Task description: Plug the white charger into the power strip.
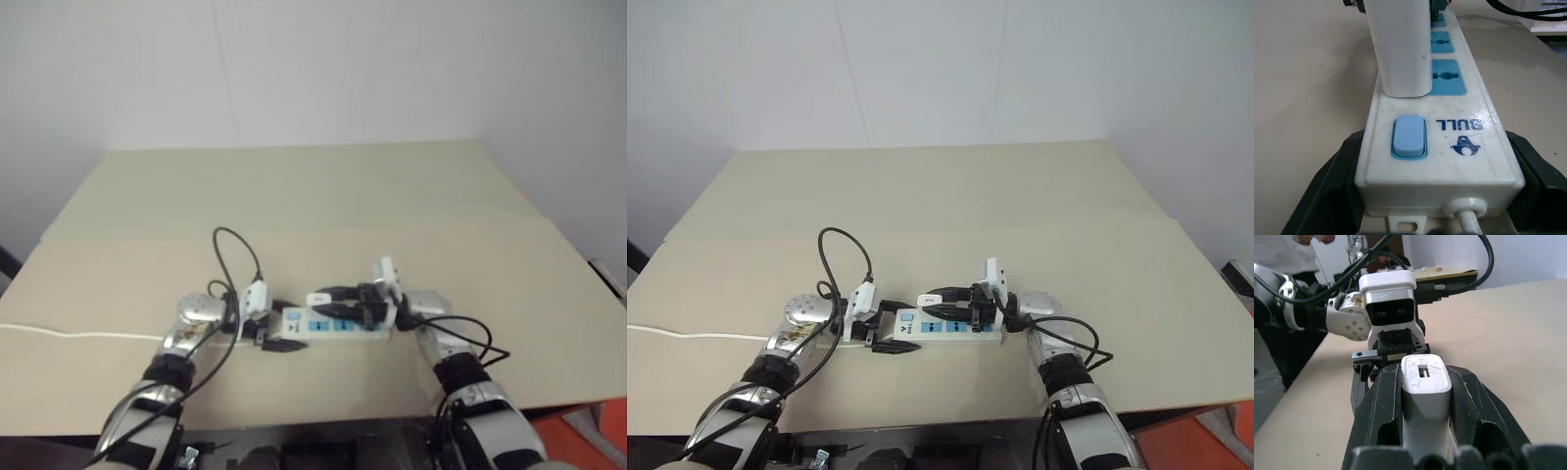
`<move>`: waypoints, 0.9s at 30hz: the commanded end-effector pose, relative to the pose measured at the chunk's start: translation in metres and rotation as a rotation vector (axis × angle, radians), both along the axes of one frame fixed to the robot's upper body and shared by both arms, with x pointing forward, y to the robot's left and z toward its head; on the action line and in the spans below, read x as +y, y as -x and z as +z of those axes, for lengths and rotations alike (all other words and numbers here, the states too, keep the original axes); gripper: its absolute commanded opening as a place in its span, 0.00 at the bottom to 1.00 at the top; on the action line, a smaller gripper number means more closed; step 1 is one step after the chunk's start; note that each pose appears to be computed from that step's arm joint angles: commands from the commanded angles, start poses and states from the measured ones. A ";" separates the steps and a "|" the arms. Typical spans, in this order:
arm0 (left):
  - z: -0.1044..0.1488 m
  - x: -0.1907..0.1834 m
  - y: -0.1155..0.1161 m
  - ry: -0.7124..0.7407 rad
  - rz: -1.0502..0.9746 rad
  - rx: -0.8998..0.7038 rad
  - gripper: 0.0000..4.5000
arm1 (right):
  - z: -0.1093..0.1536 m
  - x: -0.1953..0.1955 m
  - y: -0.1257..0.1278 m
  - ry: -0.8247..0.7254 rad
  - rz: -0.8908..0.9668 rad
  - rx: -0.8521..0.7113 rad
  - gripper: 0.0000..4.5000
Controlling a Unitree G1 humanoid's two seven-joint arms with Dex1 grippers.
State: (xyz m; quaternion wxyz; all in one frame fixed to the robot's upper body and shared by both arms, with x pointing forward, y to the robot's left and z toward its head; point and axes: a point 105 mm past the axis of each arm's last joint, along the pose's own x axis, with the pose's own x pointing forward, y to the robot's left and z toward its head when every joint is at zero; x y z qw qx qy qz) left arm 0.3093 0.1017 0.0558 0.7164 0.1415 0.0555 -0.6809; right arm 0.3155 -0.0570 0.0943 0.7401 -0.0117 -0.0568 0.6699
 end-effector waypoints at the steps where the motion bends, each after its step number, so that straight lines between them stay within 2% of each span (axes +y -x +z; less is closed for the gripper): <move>1: 0.004 -0.003 0.000 0.003 -0.014 -0.019 0.73 | -0.046 0.001 0.014 0.142 0.004 0.053 0.24; 8: 0.004 -0.004 0.001 0.009 -0.017 -0.013 0.73 | -0.051 0.002 0.008 0.151 0.001 0.172 0.24; 20: 0.003 -0.004 0.001 0.009 -0.010 -0.013 0.73 | -0.052 -0.003 0.005 0.201 0.007 0.141 0.24; 22: 0.002 -0.004 0.001 0.009 -0.010 -0.013 0.73 | -0.052 -0.004 0.004 0.211 0.008 0.139 0.41; 24: 0.001 -0.004 0.002 0.008 -0.010 -0.012 0.73 | -0.051 -0.005 0.003 0.217 -0.002 0.128 0.52; 27: 0.001 -0.004 0.002 0.008 -0.009 -0.013 0.73 | -0.047 -0.006 0.003 0.208 -0.006 0.107 0.77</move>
